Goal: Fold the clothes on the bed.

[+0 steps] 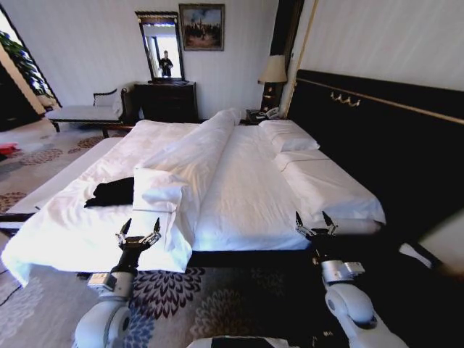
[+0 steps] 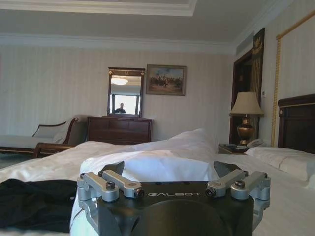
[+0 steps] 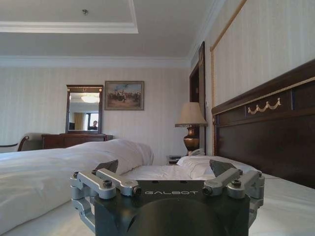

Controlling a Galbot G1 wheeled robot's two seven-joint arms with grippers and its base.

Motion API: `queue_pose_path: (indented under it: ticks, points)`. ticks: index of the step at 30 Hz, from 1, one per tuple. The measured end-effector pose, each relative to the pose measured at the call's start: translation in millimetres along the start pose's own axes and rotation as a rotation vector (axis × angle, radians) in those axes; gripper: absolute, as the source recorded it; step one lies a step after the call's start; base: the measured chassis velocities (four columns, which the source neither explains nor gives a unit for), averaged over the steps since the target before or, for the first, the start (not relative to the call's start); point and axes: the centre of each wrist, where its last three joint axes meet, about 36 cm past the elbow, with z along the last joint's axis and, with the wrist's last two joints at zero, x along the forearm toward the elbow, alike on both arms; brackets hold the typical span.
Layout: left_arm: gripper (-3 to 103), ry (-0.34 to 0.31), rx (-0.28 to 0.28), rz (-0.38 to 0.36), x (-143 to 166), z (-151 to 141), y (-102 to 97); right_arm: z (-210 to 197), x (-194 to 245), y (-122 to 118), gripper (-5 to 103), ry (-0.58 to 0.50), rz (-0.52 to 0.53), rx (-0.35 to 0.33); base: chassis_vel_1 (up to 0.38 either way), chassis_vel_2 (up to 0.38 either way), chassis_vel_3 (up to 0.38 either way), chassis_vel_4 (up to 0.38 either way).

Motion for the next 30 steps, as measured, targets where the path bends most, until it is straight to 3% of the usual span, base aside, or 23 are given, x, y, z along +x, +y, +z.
queue_pose_path:
  ticks: [30]
  points:
    - [100, -0.049, -0.002, -0.019, 3.1, -14.6, -6.2, 8.2, -3.5, -0.2, 100, -0.009, 0.043, -0.012, -0.140, 0.139, 0.136, -0.140]
